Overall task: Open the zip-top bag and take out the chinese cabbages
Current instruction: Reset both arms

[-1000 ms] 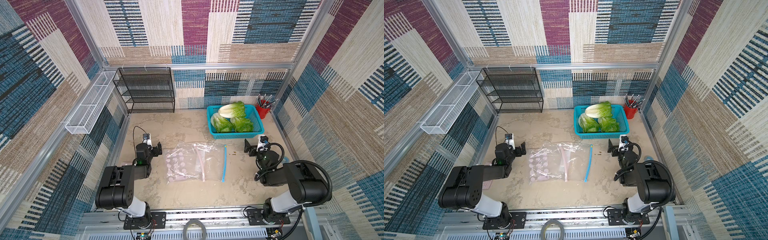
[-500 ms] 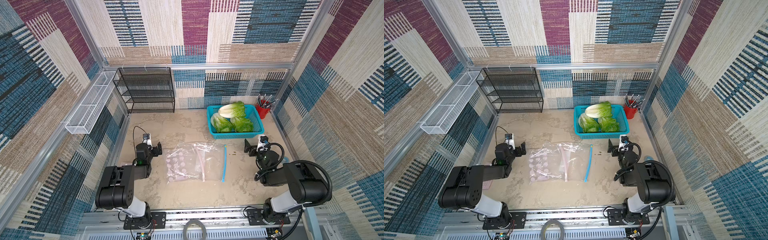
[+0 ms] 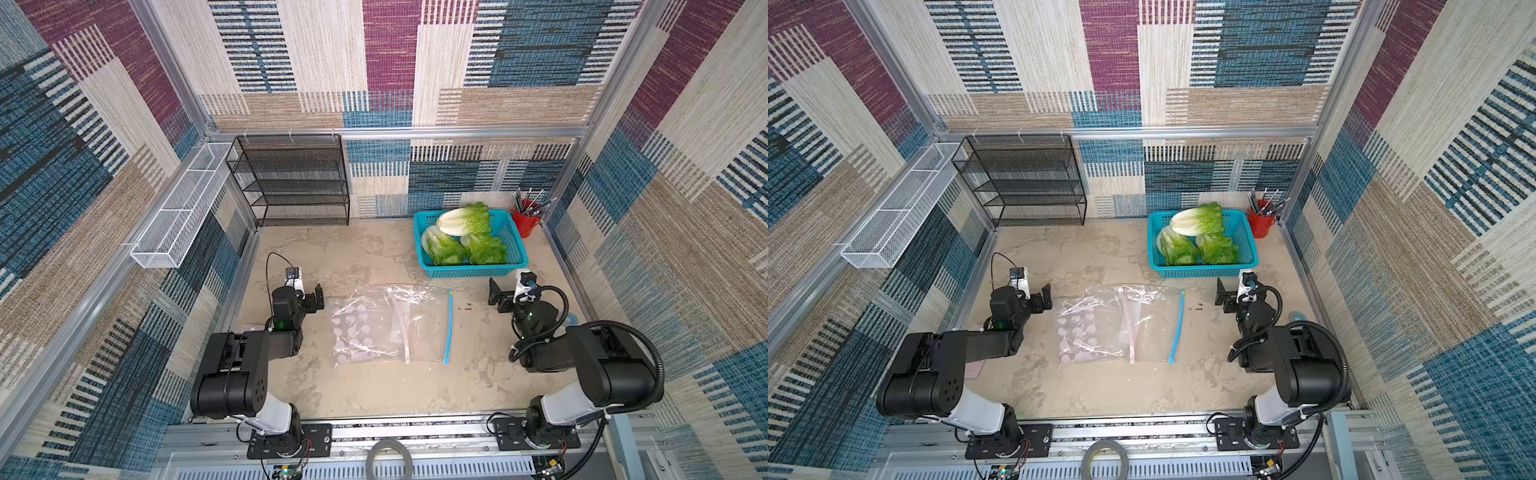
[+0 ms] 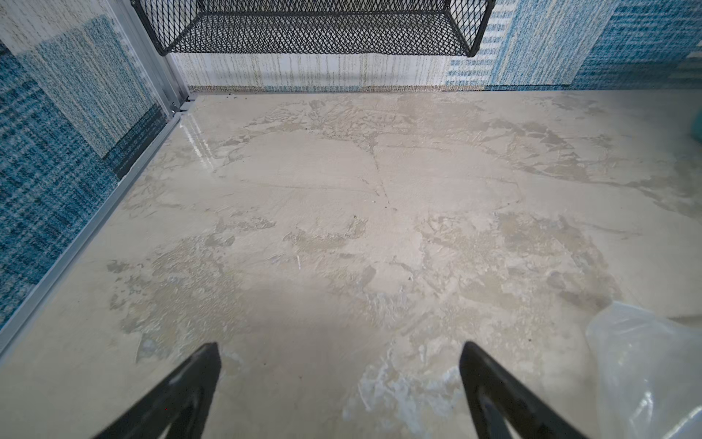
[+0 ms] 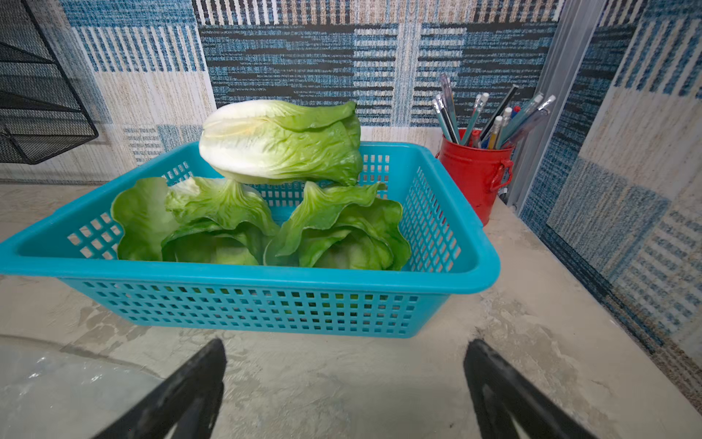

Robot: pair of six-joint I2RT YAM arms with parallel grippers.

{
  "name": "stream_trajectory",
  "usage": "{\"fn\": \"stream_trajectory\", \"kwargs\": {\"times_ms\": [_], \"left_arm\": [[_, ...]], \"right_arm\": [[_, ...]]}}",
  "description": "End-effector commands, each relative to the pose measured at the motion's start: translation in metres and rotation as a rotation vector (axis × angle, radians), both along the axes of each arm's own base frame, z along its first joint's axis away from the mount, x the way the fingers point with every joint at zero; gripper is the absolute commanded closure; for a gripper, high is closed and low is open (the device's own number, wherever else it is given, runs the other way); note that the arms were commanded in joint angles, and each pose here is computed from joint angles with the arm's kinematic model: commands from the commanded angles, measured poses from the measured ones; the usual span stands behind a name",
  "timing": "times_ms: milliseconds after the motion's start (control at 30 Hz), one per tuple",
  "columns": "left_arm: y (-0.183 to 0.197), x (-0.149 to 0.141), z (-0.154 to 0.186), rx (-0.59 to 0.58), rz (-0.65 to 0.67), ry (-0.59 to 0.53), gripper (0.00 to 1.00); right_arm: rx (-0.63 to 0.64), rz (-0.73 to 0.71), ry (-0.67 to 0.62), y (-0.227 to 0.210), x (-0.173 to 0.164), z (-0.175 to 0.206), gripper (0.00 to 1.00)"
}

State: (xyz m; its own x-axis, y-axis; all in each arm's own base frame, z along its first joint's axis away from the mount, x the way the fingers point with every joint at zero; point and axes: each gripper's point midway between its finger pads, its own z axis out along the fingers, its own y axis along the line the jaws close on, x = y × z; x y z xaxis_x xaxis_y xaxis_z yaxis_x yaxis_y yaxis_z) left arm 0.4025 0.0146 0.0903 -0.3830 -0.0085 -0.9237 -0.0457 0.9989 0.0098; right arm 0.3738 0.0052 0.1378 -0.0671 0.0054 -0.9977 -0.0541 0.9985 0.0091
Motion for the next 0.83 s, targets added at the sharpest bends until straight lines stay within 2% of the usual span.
{"fn": "stream_trajectory", "kwargs": {"times_ms": [0,800], "left_arm": [[0.0002,0.0008,0.0029,-0.003,0.002,-0.014,0.0],[0.0005,0.0009,0.0028,-0.002,0.004,-0.014,0.0]], "right_arm": [[0.007,-0.009,-0.022,-0.0013,0.0017,0.0062,0.01],[0.007,-0.009,-0.023,-0.0013,0.0017,0.0064,0.01]]}}
